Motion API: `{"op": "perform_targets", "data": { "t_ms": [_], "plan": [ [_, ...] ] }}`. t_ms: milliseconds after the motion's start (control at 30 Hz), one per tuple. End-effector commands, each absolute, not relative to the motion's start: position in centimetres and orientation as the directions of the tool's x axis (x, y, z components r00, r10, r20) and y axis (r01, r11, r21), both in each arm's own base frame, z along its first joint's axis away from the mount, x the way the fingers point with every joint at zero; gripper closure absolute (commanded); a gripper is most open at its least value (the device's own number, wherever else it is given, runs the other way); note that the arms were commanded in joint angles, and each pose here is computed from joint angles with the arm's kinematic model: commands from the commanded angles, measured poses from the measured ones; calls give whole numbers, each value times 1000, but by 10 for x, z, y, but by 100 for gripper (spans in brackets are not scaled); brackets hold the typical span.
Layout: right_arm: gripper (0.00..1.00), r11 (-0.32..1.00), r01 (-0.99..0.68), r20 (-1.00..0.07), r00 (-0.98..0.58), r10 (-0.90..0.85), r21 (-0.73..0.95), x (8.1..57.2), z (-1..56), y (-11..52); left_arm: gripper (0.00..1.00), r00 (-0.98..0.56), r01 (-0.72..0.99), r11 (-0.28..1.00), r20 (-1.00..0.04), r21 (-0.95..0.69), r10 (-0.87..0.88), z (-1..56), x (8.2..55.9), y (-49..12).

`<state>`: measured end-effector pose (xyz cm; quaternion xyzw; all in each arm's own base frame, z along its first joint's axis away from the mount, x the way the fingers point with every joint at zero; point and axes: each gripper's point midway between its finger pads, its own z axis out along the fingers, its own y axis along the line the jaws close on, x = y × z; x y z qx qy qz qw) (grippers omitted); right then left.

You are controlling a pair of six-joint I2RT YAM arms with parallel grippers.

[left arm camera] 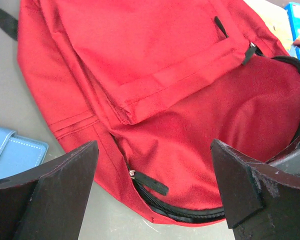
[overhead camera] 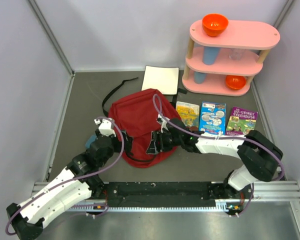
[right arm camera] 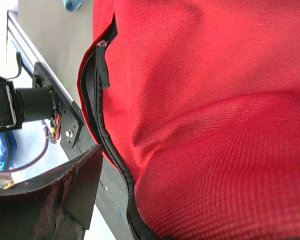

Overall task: Pack the student bag
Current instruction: Unzip the student bag at the center of the board.

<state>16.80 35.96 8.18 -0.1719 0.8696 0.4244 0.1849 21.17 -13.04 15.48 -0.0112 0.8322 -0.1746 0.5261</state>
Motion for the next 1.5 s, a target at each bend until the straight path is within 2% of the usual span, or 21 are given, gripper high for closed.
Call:
{"op": "perform_targets", "data": {
  "t_ms": [0,100,133,200,233,367,433,533,633,700,833,900,933,1033,1067,1133,1267,1467],
  "plan": [
    [30,663,-443,-581,-814,-14,604,198,113,344,1,-421,322,897,-895,-302,-150,185,212,-157],
    [22,755,-346,-642,-756,128,558,214,135,309,1,-426,346,891,-895,-294,-130,190,212,-162],
    [15,773,-311,-649,-742,166,553,217,139,299,1,-430,361,883,-894,-299,-127,193,211,-166],
    [9,793,-261,-677,-695,242,550,219,153,276,1,-438,363,880,-890,-307,-130,197,214,-170],
    [1,833,-182,-686,-670,284,522,225,149,256,1,-443,378,871,-888,-314,-128,199,214,-175],
    [1,850,-52,-704,-589,397,524,230,161,214,1,-483,401,859,-870,-317,-96,202,218,-190],
    [1,793,25,-645,-566,513,609,236,174,198,1,-486,398,851,-866,-342,-120,222,222,-196],
    [1,727,75,-565,-577,590,683,231,198,186,1,-563,387,834,-817,-393,-124,240,220,-210],
    [1,734,137,-590,-507,629,665,229,218,158,2,-617,388,826,-781,-409,-97,234,221,-224],
    [1,762,182,-623,-475,621,622,227,204,141,2,-659,383,832,-750,-402,-58,216,221,-230],
    [1,636,238,-516,-412,751,734,217,185,131,1,-645,410,859,-764,-308,34,202,221,-232],
    [1,640,152,-531,-434,728,753,209,188,134,1,-642,416,862,-765,-289,54,211,217,-232],
    [1,665,99,-573,-425,701,740,209,192,134,1,-635,426,861,-770,-279,65,213,215,-232],
    [1,729,115,-630,-426,649,675,204,181,120,1,-618,471,836,-782,-281,85,213,211,-238],
    [1,742,99,-641,-438,631,663,203,183,121,5,-627,490,822,-772,-290,101,209,208,-243],
    [1,758,86,-630,-499,594,646,199,178,131,6,-637,508,807,-762,-301,117,207,206,-252],
    [1,792,162,-598,-573,561,588,198,156,134,4,-638,553,789,-746,-269,193,193,201,-280],
    [1,820,274,-612,-558,561,502,216,153,112,1,-623,563,774,-764,-289,169,190,211,-310]
  ]
}}
